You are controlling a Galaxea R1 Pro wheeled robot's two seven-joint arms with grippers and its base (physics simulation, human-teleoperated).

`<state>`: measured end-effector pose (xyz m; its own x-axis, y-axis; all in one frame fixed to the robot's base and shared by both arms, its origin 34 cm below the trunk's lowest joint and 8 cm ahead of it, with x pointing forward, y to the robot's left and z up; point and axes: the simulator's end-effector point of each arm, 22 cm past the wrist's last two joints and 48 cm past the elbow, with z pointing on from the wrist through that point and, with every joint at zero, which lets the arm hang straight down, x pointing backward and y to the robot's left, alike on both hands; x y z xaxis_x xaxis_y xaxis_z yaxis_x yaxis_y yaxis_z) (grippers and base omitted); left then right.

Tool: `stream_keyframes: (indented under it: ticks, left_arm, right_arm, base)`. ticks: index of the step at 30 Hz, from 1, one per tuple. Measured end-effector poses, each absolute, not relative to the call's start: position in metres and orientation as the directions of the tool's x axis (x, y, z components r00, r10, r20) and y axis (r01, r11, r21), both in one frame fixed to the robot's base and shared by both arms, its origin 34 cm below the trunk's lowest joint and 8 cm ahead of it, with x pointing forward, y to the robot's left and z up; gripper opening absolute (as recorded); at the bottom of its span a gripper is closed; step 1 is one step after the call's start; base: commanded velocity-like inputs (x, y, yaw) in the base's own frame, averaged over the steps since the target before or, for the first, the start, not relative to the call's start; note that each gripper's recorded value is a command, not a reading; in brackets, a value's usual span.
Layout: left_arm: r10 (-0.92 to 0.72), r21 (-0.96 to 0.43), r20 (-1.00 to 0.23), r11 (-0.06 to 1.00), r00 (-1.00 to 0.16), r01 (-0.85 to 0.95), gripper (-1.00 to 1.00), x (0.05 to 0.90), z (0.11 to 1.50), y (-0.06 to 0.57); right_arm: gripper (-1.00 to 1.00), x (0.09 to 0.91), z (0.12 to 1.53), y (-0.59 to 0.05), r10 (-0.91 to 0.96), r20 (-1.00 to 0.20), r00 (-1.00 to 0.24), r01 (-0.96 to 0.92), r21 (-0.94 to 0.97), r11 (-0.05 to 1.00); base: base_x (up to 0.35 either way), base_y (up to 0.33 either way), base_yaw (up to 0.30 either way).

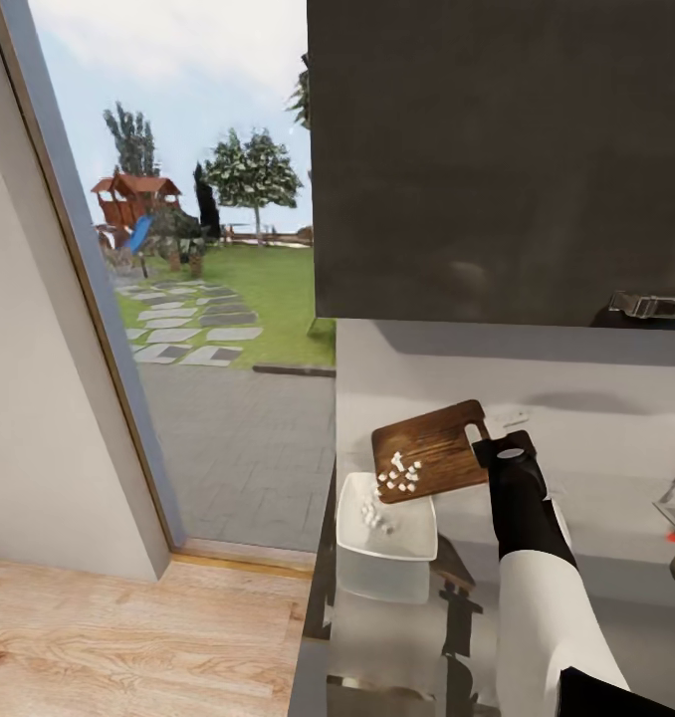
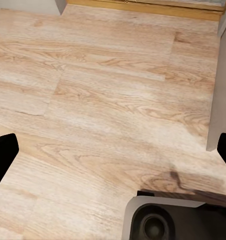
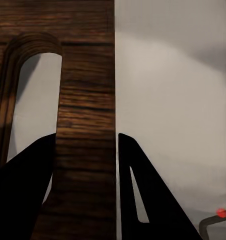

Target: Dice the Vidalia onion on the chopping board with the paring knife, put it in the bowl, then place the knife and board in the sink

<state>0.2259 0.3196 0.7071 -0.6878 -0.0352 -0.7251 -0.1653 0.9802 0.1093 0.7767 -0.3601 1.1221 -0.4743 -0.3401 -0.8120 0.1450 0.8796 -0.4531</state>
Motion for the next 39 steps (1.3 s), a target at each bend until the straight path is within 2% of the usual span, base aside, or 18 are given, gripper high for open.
stream_keyframes:
  ticks: [26,32,36,39]
  left_arm:
    - [-0.034,0.11,-0.726,0.98,-0.687,-0.165,1.0,0.226,0.707,0.32]
    - [-0.034,0.11,-0.726,0.98,-0.687,-0.165,1.0,0.226,0.707,0.32]
    - [-0.034,0.11,-0.726,0.98,-0.687,-0.165,1.0,0.227,0.707,0.32]
    - [-0.035,0.11,-0.726,0.98,-0.687,-0.165,1.0,0.226,0.707,0.32]
  right_arm:
    - [-1.0,0.782,1.128,-0.357,-0.365,-0.823,-0.435,0.145,-0.464,0.874]
    - [-1.0,0.782,1.125,-0.355,-0.345,-0.832,-0.435,0.142,-0.442,0.886]
    - [-1.0,0.782,1.121,-0.351,-0.283,-0.861,-0.423,0.141,-0.371,0.918]
    - [-1.0,0.781,1.11,-0.343,-0.135,-0.907,-0.399,0.129,-0.201,0.971]
  base:
    - [-0.001,0.0,0.0]
    - [-0.122,0.0,0.0]
    - [-0.236,0.0,0.0]
    - [-0.251,0.0,0.0]
